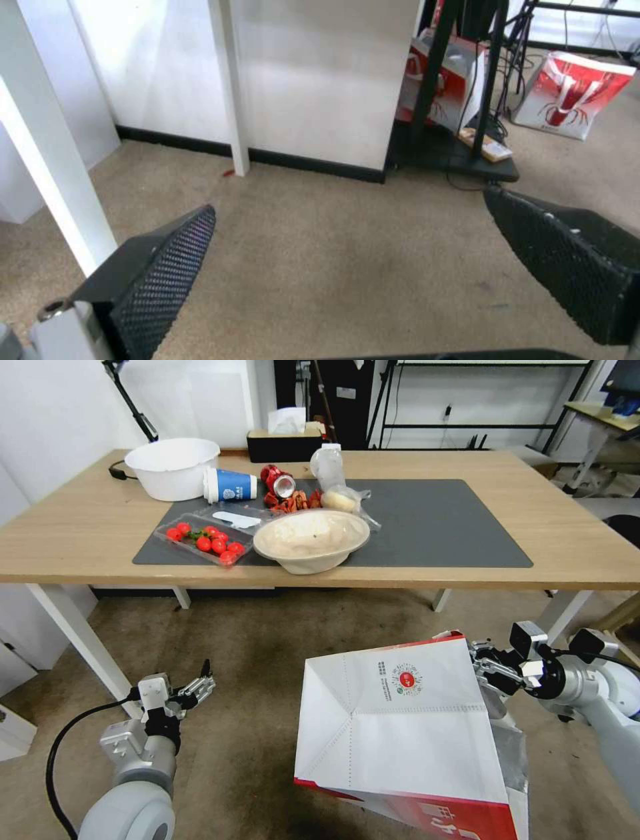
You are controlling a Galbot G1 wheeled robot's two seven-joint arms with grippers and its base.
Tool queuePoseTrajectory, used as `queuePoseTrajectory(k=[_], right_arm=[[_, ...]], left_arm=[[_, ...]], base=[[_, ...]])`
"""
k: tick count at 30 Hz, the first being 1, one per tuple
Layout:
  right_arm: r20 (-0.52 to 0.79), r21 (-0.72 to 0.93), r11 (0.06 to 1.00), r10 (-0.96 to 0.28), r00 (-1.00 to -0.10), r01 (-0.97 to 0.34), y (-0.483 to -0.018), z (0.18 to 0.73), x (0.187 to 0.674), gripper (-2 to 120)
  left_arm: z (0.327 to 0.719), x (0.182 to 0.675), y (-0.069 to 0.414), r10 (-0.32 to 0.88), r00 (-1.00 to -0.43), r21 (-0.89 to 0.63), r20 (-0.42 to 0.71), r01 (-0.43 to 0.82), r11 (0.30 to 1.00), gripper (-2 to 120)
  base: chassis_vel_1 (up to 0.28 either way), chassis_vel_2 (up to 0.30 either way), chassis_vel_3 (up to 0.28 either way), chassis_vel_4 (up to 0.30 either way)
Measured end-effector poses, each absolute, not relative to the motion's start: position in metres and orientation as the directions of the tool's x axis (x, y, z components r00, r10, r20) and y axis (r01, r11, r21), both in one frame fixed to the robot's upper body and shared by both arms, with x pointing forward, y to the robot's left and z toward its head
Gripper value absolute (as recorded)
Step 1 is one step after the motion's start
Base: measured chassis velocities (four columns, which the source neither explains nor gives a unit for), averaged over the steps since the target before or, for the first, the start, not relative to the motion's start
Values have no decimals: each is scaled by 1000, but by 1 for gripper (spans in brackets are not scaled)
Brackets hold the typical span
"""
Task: Pick up the food delivery bag from the floor and place it on the table.
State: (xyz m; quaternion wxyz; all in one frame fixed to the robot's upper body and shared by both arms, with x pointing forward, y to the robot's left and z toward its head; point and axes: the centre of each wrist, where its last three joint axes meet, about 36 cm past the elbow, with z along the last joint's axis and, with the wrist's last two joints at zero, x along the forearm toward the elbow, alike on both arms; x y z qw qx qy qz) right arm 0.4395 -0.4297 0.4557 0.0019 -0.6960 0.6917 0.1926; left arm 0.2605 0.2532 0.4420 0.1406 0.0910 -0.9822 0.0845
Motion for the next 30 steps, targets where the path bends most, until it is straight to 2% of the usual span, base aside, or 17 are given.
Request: queuePoseTrajectory(k=[30], right_arm=[[-265,266,-44,-964,-29,-963,-429,457,435,0]], left_arm=[[442,260,252,-147,-945,-142,294,-195,970,100]], base=[[0,0,0,0]])
